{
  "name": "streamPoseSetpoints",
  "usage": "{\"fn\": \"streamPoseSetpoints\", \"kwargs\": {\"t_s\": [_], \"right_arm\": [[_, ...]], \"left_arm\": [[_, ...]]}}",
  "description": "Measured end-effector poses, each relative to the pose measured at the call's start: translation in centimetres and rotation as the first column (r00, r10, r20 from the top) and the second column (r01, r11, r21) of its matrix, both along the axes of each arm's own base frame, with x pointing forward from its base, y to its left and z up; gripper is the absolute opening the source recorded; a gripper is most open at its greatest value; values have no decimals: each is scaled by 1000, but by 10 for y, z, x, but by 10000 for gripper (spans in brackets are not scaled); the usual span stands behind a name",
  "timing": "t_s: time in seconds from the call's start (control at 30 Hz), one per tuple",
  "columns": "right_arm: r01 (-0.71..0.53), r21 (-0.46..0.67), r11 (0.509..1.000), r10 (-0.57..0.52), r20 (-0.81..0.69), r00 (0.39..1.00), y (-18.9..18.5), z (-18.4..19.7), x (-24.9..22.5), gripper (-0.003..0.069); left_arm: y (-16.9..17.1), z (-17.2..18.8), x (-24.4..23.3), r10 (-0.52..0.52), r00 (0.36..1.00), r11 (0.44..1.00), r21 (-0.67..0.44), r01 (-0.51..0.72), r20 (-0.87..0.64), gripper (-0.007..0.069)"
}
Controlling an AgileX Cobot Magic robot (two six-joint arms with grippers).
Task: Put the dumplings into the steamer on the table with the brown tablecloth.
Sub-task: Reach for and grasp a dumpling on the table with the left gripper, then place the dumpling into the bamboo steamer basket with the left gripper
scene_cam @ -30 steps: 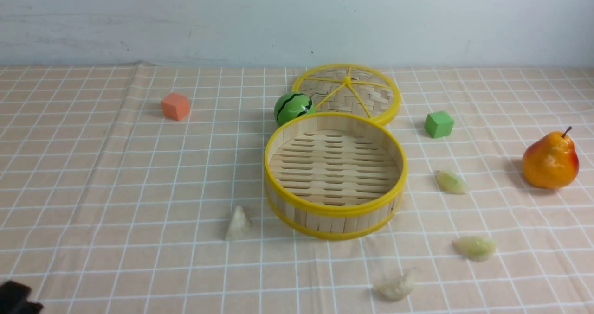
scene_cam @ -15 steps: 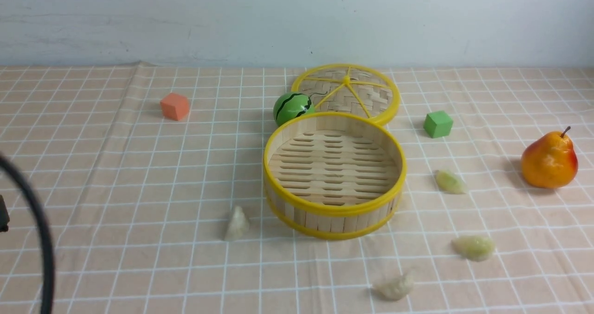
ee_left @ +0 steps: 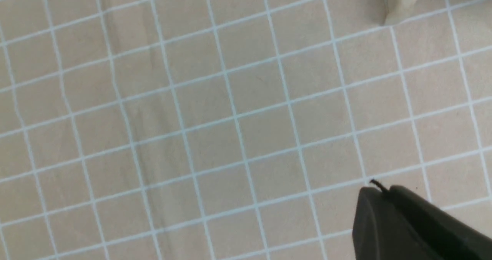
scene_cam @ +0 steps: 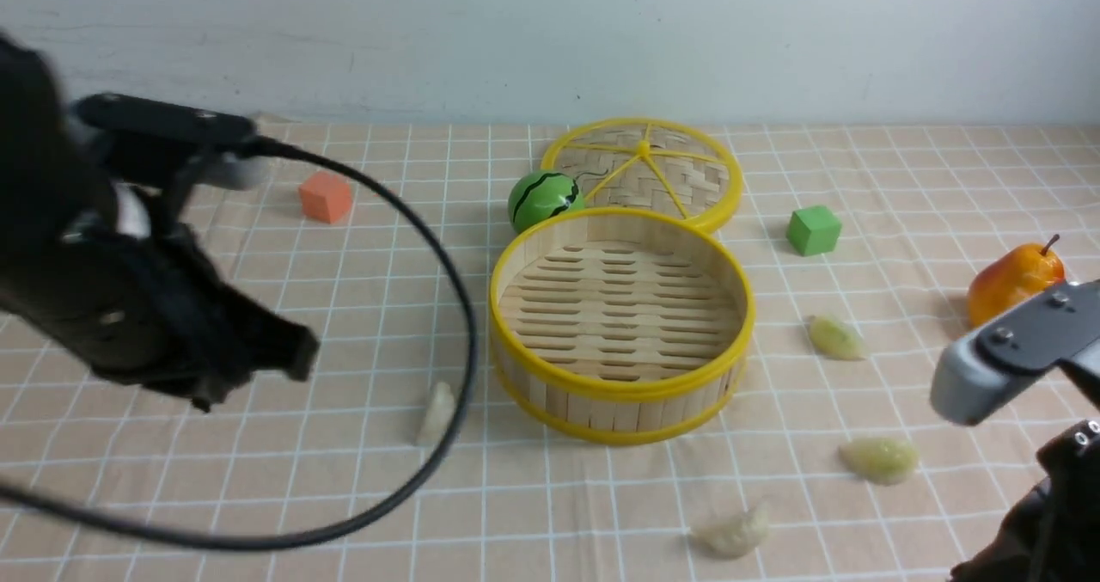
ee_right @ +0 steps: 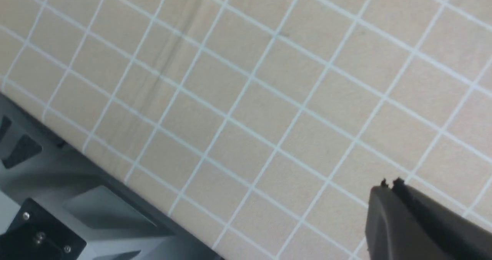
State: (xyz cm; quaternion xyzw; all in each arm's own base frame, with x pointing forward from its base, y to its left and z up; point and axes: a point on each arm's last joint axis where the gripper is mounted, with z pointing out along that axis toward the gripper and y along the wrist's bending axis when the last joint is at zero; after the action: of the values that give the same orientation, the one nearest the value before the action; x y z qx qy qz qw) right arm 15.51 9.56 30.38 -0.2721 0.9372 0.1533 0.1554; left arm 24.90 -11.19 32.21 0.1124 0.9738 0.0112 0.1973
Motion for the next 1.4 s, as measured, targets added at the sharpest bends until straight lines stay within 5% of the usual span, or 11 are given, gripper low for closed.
{"fn": "streamPoseSetpoints", "kwargs": {"t_s": [0.13,0.3,0.47,0.73,0.8,0.87,1.0,1.23,1.4], "right_arm": [[-21,-9,1000,21,-3,1000,2,0,-2,-1],[-35,-54,998,33,-21,999,-1,-2,-4,2],[-23,-55,998,21,-38,999,-2,-2,-5,6],[-10,-50,999,8,-28,1000,-1,-2,-4,14],[-7,-47,999,6,-20,1000,-1,-2,-3,15],[-3,-40,999,3,-6,1000,-1,-1,-2,18],[-1,-38,999,1,-1,1000,-1,-1,-1,21],[6,-28,1000,-6,20,1000,0,0,1,24],[17,-20,1000,-16,31,999,1,0,2,30]], "left_arm": [[-26,-21,33,-20,997,1000,-12,19,-76,166],[-56,-74,83,-52,986,999,-1,53,-159,423],[-67,-112,113,-67,988,996,43,73,-136,511],[-74,-149,127,-57,987,996,54,66,-151,449],[-75,-154,128,-53,985,997,50,62,-163,377],[-77,-152,128,-52,985,997,44,60,-162,223],[-78,-133,132,-54,988,997,44,61,-143,232],[-103,-41,133,-99,994,993,-65,103,55,232],[-157,-25,138,-164,969,966,-171,196,187,232]]}}
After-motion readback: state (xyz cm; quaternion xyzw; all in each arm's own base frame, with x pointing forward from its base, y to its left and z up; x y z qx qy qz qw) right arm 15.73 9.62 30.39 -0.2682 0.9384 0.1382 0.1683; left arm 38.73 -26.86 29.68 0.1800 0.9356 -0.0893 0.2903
